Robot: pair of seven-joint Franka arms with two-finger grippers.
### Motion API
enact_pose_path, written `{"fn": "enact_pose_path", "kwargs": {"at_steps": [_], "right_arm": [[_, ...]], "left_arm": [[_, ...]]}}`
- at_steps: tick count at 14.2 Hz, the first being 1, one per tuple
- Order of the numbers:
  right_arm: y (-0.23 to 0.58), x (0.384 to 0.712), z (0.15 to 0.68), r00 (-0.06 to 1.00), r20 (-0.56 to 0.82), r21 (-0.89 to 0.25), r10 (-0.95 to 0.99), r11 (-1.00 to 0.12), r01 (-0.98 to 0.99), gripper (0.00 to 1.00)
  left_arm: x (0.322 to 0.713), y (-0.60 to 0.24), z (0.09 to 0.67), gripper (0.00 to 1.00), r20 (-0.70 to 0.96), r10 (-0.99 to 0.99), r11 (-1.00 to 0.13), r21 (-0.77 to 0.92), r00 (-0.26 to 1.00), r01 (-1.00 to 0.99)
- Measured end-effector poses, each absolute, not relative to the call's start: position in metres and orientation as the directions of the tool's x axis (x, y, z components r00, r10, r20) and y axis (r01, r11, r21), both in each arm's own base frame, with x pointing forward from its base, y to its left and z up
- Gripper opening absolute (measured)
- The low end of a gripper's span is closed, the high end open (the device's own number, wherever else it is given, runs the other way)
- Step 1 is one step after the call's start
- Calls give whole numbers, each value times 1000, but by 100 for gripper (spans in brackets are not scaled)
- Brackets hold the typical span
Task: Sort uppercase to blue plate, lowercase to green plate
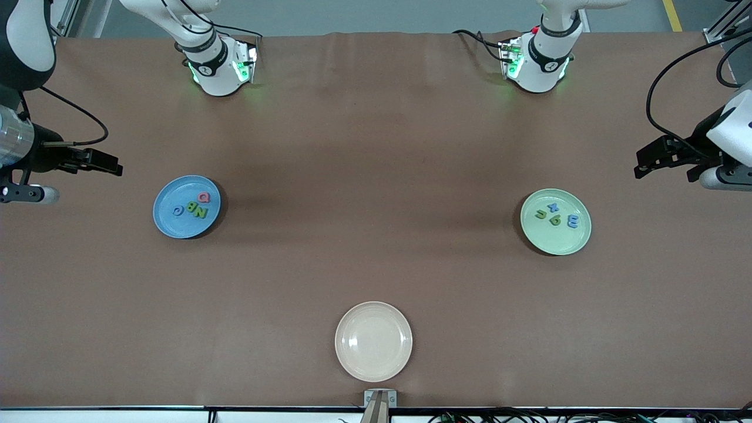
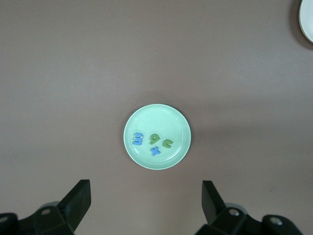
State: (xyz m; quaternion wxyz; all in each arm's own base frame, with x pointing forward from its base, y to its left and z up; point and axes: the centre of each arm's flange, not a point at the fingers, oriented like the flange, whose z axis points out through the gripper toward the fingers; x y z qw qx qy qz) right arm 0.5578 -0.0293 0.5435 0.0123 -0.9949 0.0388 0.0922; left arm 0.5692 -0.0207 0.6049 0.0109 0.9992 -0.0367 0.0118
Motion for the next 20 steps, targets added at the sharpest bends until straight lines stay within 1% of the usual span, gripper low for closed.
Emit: {"fn": "enact_pose_path", "kwargs": {"at_steps": [6, 14, 16, 20], "right_arm": [[-29, 558, 544, 980, -183, -17, -75, -997, -80, 100], [-29, 558, 553, 985, -155, -18, -73, -997, -77, 100], [-29, 559, 562, 988, -137, -18, -74, -997, -77, 100], [-29, 564, 590, 993, -92, -19, -74, -997, -76, 100]], "left_arm": [[543, -14, 613, 100, 26, -63, -998, 21, 998, -64], [543, -15, 618, 100, 46, -63, -998, 20, 997, -64], [544, -22, 630, 100, 71, -63, -998, 20, 996, -64], [544, -27, 647, 100, 106, 4, -1000, 27, 994, 1]]}}
